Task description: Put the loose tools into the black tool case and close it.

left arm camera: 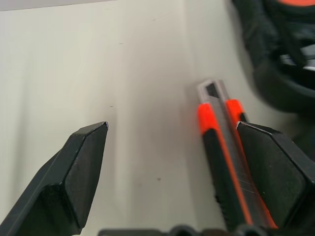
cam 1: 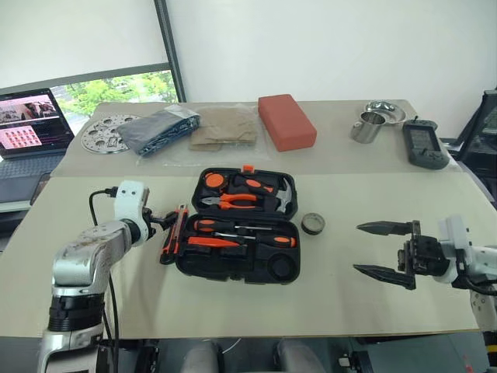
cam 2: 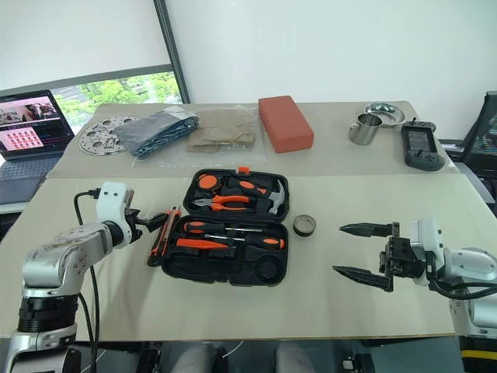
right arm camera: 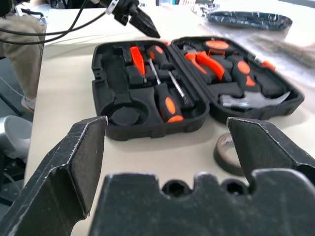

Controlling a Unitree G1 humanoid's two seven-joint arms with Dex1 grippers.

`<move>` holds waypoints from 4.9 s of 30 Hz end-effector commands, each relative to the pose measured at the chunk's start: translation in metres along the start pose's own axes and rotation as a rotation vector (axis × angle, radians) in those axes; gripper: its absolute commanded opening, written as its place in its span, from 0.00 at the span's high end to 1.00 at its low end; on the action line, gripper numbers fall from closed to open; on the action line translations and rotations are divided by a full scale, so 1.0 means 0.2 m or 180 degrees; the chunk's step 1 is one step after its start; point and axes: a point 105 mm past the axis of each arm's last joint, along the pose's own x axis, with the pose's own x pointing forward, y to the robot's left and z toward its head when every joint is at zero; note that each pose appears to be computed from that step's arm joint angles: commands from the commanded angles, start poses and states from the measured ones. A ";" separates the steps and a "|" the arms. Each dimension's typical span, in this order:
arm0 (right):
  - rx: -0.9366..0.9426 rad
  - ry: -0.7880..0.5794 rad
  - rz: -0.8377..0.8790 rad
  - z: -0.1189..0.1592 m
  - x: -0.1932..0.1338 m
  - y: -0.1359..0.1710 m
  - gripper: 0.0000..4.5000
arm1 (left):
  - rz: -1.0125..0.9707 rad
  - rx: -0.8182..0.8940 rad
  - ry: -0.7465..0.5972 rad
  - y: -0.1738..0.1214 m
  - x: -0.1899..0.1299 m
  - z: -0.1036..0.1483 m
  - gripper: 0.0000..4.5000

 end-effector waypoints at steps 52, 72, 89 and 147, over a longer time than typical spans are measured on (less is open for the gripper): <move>-0.0295 -0.0084 -0.0055 0.10 -0.01 -0.05 0.00 | 0.0048 0.0107 -0.0290 0.10 -0.08 0.10 1.00; -0.0304 -0.0120 -0.0041 0.09 0.01 -0.06 0.00 | 0.0230 0.0019 -0.0515 0.24 -0.13 0.11 0.37; -0.0338 -0.0146 -0.0020 0.09 0.03 -0.06 0.00 | 0.0195 -0.0213 0.0443 0.17 -0.08 -0.24 0.37; -0.0040 -0.0349 -0.0033 0.10 -0.02 0.01 0.00 | -0.3263 0.3388 -0.0700 -0.65 -0.05 0.32 0.67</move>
